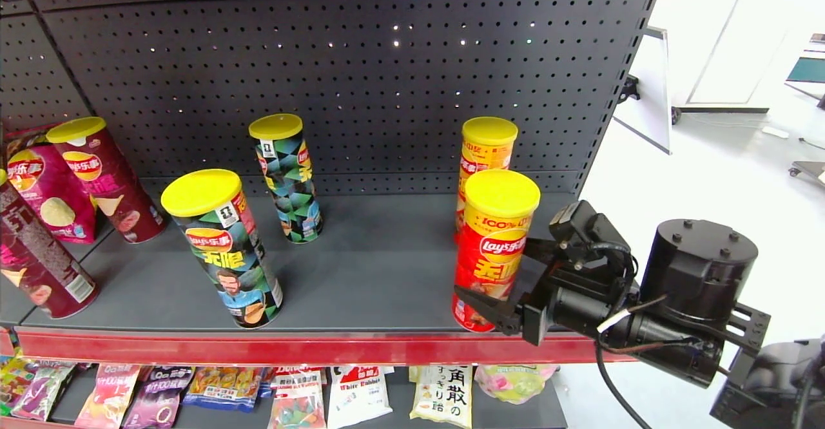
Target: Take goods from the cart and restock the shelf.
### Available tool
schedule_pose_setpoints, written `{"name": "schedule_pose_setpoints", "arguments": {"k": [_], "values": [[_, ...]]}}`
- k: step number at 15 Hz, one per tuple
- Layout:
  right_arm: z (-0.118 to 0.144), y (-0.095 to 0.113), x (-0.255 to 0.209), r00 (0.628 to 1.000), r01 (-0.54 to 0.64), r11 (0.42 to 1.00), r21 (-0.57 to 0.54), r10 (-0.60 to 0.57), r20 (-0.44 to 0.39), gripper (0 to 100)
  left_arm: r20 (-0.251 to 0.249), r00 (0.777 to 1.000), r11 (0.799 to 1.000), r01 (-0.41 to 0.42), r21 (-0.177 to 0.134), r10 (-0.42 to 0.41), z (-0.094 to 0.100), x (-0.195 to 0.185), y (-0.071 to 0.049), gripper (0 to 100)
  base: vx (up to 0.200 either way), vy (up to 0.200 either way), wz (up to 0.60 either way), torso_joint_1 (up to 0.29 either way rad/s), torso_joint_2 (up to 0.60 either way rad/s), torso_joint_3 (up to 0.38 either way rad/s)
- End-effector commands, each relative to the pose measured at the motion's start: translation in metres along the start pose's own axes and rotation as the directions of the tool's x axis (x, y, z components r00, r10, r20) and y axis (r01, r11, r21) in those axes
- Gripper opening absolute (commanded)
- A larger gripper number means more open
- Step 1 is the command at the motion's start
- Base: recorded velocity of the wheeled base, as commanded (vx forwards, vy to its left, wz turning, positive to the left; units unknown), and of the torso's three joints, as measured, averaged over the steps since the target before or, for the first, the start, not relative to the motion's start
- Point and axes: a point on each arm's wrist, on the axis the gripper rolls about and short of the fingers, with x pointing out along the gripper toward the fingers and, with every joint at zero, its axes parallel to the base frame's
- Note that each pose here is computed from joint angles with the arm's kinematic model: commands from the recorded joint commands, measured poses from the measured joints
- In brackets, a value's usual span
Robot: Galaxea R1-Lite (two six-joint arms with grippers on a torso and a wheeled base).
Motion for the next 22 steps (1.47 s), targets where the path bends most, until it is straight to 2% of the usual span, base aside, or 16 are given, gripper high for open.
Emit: {"name": "schedule_pose_setpoints", "arguments": {"k": [1,9,12,17,20,22], "values": [[0.006,0.001,-0.012,1.000,0.004,1.000,0.001,-0.004,0.017,100,0.000,1.000,1.000,0.000,0.000,0.000,0.000,0.000,0.000,100,0.000,0.000,0.00,0.000,0.00,0.000],[0.007,0.002,-0.025,1.000,0.008,1.000,0.013,-0.009,0.018,100,0.001,1.000,1.000,0.000,0.000,0.000,0.000,0.000,0.000,100,0.000,0.000,0.00,0.000,0.00,0.000],[0.007,0.002,-0.036,0.999,-0.001,0.999,0.045,0.003,-0.043,100,0.001,1.000,1.000,0.000,-0.001,0.000,0.000,0.000,0.000,100,0.000,0.000,0.00,0.000,0.00,0.000],[0.016,0.004,-0.054,0.998,-0.008,0.999,0.044,0.011,-0.056,100,0.000,1.000,1.000,0.000,0.000,0.000,0.000,0.000,0.000,100,0.000,0.000,0.00,0.000,0.00,0.000],[0.018,0.001,-0.075,0.993,0.024,0.998,0.063,-0.017,-0.116,100,0.000,1.000,1.000,0.000,0.000,0.000,0.000,0.000,0.000,100,0.000,0.000,0.00,0.000,0.00,0.000],[0.020,0.001,-0.083,0.992,0.007,0.996,0.085,0.004,-0.125,100,0.001,1.000,1.000,0.000,0.000,0.000,0.000,0.000,0.000,100,0.000,0.000,0.00,0.000,0.00,0.000]]}}
